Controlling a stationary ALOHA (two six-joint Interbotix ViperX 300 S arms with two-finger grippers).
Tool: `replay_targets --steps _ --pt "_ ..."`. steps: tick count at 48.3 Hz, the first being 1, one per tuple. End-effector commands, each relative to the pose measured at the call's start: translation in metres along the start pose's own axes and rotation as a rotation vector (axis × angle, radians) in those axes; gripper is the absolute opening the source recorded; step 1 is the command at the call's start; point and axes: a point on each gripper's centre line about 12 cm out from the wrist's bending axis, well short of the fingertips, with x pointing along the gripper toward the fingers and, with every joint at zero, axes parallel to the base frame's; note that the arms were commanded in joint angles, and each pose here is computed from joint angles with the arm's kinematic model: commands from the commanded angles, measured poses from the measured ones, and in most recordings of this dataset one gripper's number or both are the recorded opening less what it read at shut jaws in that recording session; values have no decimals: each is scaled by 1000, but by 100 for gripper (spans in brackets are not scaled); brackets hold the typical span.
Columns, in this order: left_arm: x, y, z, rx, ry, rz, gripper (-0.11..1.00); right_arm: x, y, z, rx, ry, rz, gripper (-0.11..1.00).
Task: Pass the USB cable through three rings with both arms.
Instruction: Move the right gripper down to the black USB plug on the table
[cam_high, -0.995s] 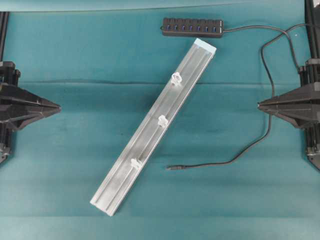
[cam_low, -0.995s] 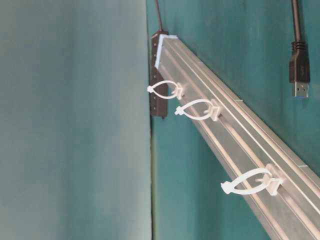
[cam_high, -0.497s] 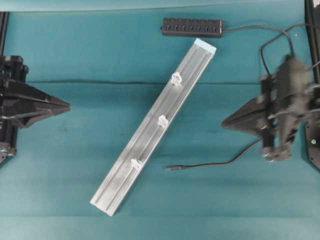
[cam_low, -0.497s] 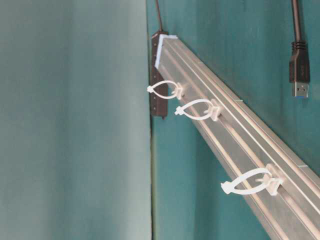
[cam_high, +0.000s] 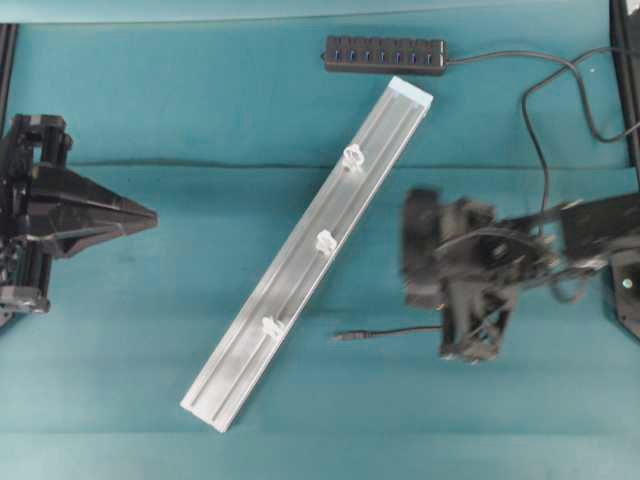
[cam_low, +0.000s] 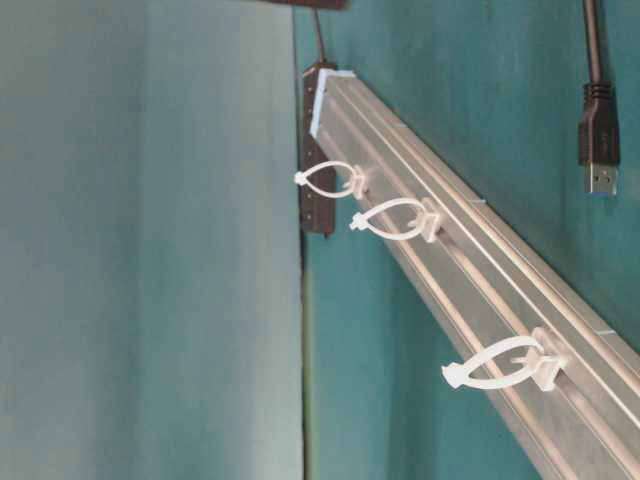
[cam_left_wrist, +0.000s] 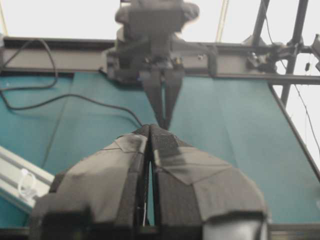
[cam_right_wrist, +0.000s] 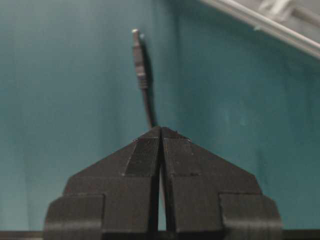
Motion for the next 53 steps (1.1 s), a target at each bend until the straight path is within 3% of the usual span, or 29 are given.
replay_targets --steps 1,6,10,21,24,32,53 --pt "4 0 9 5 -18 1 0 15 11 11 -28 40 6 1" --pt "3 0 10 3 -21 0 0 32 18 12 -49 107 4 5" --pt "3 0 11 3 -23 0 0 43 22 13 -59 144 2 16" --pt "3 1 11 6 -23 4 0 64 19 11 -65 196 -23 77" --pt "1 1 12 6 -28 3 0 71 17 10 -80 206 -36 87" --pt "-3 1 15 5 -35 4 0 84 15 8 -96 218 -50 79" --pt "-3 1 15 5 -35 4 0 114 11 1 -99 252 -58 77"
